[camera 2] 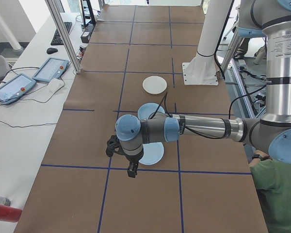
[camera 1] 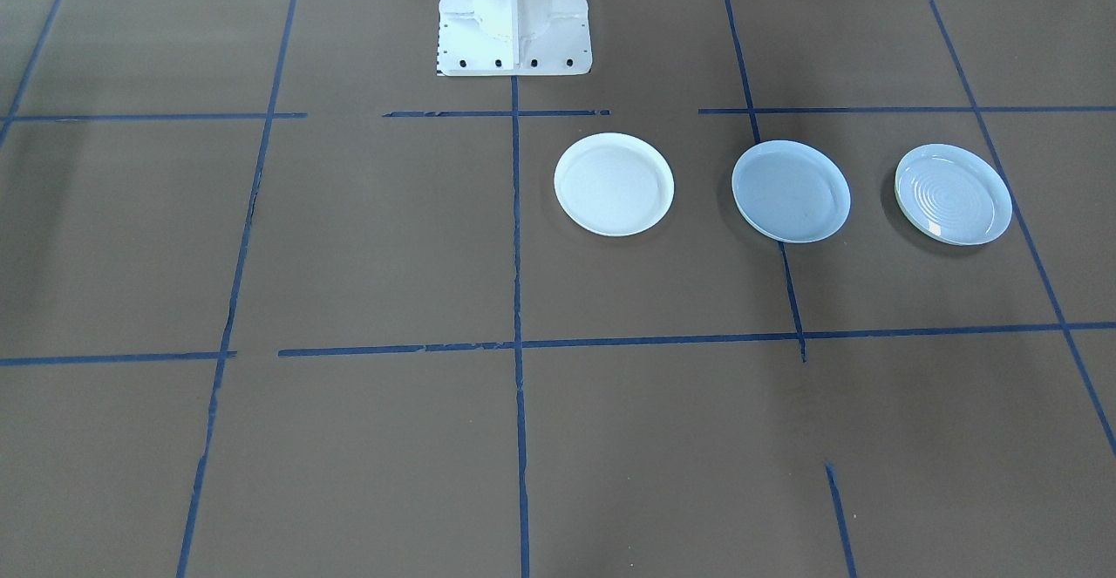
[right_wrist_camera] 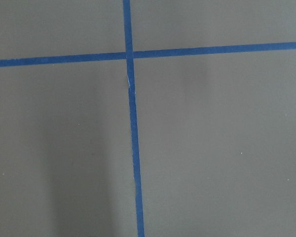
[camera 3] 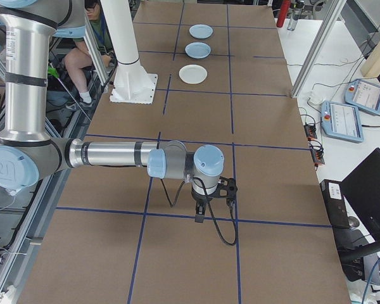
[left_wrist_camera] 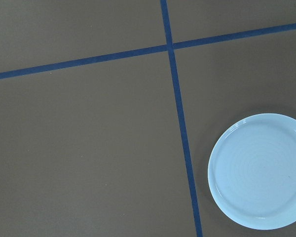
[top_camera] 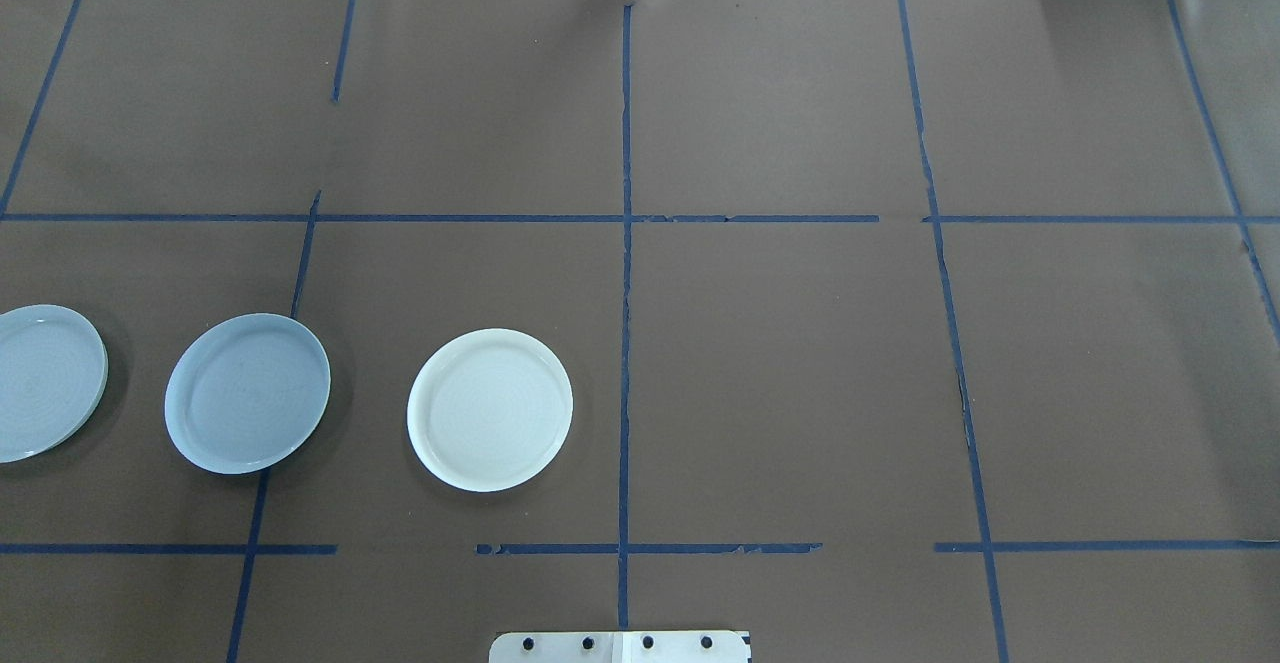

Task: Stack plate in center

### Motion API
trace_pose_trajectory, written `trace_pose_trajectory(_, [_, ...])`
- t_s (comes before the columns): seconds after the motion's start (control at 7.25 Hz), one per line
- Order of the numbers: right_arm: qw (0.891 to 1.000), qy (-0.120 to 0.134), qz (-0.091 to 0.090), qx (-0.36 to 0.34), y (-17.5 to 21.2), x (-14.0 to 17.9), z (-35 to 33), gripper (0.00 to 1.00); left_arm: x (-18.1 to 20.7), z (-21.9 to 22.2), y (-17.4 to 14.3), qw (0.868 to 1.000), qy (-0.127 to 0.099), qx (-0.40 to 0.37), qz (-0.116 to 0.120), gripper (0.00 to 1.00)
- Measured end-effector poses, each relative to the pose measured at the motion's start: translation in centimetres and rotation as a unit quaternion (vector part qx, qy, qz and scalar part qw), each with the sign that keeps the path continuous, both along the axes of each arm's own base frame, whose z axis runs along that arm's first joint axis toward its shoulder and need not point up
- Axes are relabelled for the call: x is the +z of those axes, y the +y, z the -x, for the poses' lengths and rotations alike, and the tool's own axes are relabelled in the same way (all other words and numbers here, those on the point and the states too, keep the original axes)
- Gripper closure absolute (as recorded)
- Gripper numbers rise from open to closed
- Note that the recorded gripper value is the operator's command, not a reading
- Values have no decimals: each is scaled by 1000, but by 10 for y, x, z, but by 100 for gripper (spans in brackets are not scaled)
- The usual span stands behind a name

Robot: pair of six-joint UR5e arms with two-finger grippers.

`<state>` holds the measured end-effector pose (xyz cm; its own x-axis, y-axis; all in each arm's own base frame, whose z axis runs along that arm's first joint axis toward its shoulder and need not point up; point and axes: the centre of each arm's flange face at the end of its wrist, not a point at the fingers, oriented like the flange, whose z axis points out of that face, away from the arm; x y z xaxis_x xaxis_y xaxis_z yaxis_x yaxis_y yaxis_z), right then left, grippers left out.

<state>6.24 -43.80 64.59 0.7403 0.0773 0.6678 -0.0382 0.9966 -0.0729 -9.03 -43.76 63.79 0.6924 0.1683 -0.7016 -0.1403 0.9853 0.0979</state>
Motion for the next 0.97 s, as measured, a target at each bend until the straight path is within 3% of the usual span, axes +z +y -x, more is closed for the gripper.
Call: trace_pose_trajectory(0.97, [1000, 0, 0, 0, 0, 0, 0, 0, -7, -11, -3, 1000, 11, 9, -7, 0])
